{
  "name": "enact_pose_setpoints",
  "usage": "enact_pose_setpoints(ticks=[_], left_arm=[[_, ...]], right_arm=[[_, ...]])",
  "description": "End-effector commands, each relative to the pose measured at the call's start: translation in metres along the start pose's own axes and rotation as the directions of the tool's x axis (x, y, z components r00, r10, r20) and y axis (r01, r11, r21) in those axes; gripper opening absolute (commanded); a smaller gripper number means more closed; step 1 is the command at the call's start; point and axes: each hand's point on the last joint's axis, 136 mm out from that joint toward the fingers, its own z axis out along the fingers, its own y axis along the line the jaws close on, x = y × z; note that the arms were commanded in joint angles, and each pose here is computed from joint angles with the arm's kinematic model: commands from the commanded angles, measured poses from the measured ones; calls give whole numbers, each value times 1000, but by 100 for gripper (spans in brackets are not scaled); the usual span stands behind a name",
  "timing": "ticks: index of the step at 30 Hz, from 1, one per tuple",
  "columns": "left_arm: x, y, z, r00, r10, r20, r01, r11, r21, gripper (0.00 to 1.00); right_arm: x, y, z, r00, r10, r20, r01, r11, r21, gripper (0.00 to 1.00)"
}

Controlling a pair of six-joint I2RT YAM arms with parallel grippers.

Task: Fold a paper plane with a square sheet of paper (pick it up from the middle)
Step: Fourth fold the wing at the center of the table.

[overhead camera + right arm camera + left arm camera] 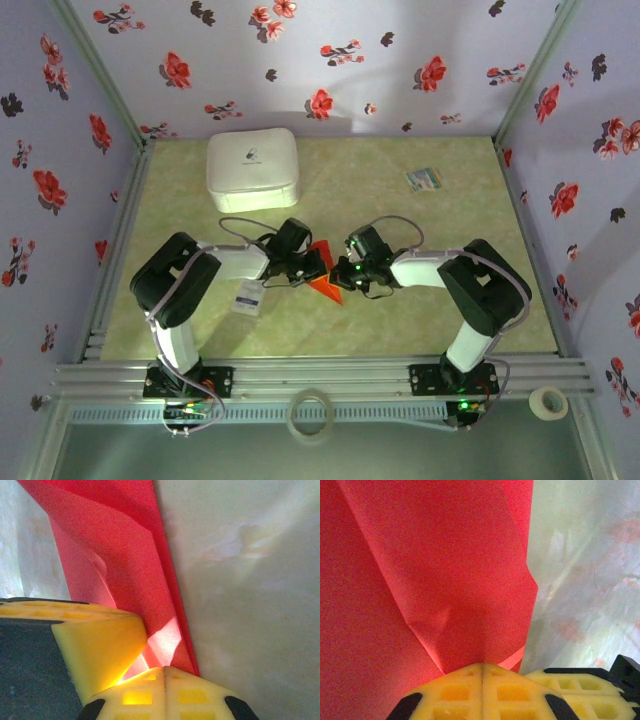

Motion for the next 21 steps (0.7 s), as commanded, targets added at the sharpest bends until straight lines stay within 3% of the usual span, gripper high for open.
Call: enact_pose_setpoints(ticks=[1,21], left_arm=[[-12,31,2,1000,-11,21,14,992,-127,2],[-65,37,-14,995,-40,89,47,995,-84,5]], right_arm=[[31,-63,2,995,81,-62,-66,974,215,0],[37,-65,3,994,77,-83,-58,976,211,0]])
